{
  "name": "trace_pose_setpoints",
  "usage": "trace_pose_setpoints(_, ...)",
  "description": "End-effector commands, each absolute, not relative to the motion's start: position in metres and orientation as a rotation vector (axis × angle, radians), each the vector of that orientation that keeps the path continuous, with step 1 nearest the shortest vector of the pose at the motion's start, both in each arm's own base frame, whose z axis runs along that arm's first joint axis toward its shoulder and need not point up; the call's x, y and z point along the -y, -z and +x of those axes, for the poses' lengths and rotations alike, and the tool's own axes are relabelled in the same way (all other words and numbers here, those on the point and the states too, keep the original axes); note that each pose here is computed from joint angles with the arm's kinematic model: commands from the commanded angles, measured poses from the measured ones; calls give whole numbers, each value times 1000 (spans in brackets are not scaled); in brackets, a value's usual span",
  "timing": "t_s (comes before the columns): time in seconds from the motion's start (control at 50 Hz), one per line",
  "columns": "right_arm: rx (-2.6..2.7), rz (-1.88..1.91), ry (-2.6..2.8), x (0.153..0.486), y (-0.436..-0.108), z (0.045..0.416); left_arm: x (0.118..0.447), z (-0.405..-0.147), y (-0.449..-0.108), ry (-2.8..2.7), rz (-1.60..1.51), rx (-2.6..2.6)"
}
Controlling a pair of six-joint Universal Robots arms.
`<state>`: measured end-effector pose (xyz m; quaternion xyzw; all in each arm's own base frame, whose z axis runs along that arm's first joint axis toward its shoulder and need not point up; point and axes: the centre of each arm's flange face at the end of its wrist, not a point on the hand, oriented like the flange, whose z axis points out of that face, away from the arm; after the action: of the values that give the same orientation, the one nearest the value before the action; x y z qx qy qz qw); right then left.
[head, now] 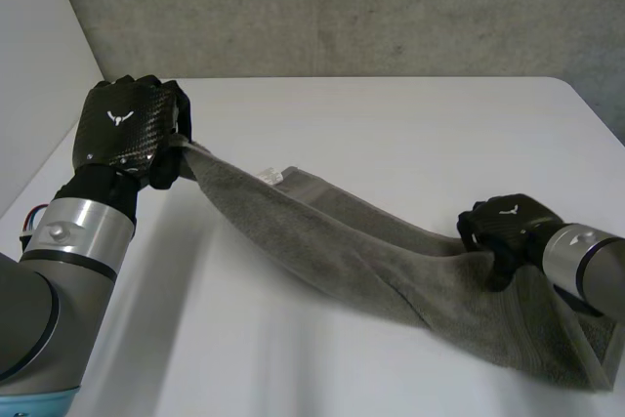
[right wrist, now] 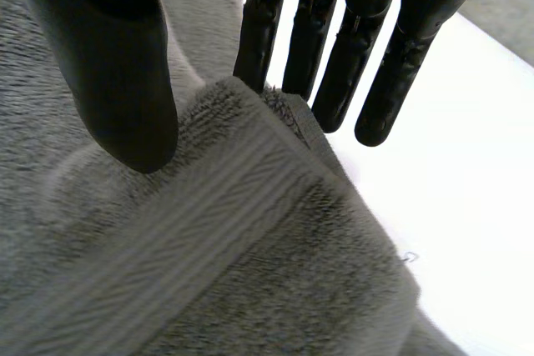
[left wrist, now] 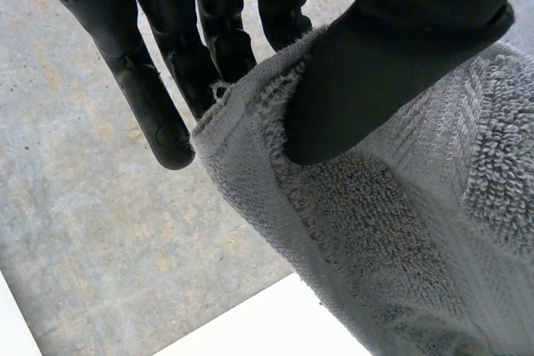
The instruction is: Fold the laundry
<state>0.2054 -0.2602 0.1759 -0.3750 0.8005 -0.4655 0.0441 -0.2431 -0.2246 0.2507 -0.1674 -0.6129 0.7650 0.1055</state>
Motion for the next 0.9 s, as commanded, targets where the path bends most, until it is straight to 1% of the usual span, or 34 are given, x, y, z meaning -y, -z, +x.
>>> trace_pose_setpoints(0.02,-2421,-1206,1354,243,-166,218,225,-242,-250,-2256,-491,1809)
trace_pose_setpoints(0.22,-2417,-1233,1352,245,-162,219,225,-241,-249,-2252,-491,1817)
trace_pose_setpoints(0.46,-2445,-1263,1447,254,-167,213,225,-241,-249,-2254,-490,1816)
trace_pose_setpoints(0.52,-2443,-1263,1495,258,-173,213,227,-241,-250,-2259,-486,1815)
trace_pose_setpoints(0.56,-2408,-1258,1599,268,-190,214,228,-241,-252,-2267,-484,1807)
trace_pose_setpoints(0.58,-2407,-1258,1600,268,-190,214,230,-241,-256,-2280,-481,1795)
trace_pose_setpoints(0.6,-2370,-1258,1680,275,-204,216,235,-241,-264,-2305,-468,1770)
trace_pose_setpoints(0.62,-2321,-1251,1782,286,-221,219,235,-241,-264,-2305,-468,1770)
trace_pose_setpoints(0.64,-2321,-1251,1783,286,-221,219,241,-242,-275,-2336,-457,1727)
trace_pose_setpoints(0.66,-2255,-1231,1915,299,-242,221,247,-243,-287,-2367,-445,1689)
trace_pose_setpoints(0.68,-2255,-1231,1917,299,-243,221,247,-243,-287,-2367,-445,1689)
trace_pose_setpoints(0.7,-2174,-1188,2076,314,-269,224,255,-245,-302,-2404,-428,1635)
trace_pose_setpoints(0.72,-2088,-1130,2243,326,-296,224,255,-245,-302,-2404,-428,1635)
trace_pose_setpoints(0.74,-2087,-1130,2245,326,-296,224,260,-248,-323,-2451,-409,1558)
trace_pose_setpoints(0.76,-1966,-1061,2419,336,-325,227,268,-250,-343,-2498,-383,1488)
trace_pose_setpoints(0.78,-1829,-970,2582,343,-352,228,268,-250,-343,-2499,-382,1487)
trace_pose_setpoints(0.8,-1828,-969,2584,343,-352,228,275,-252,-363,-2541,-355,1418)
trace_pose_setpoints(0.82,-1689,-868,2726,346,-377,227,280,-254,-383,-2580,-323,1345)
trace_pose_setpoints(0.84,-1688,-867,2727,346,-378,227,280,-254,-383,-2581,-323,1344)
trace_pose_setpoints(0.86,-1553,-759,2839,343,-403,225,283,-253,-402,-2621,-286,1279)
trace_pose_setpoints(0.88,-1438,-672,2911,336,-425,222,283,-253,-402,-2621,-285,1278)
trace_pose_setpoints(0.9,-1437,-672,2912,336,-425,222,285,-251,-418,-2657,-239,1225)
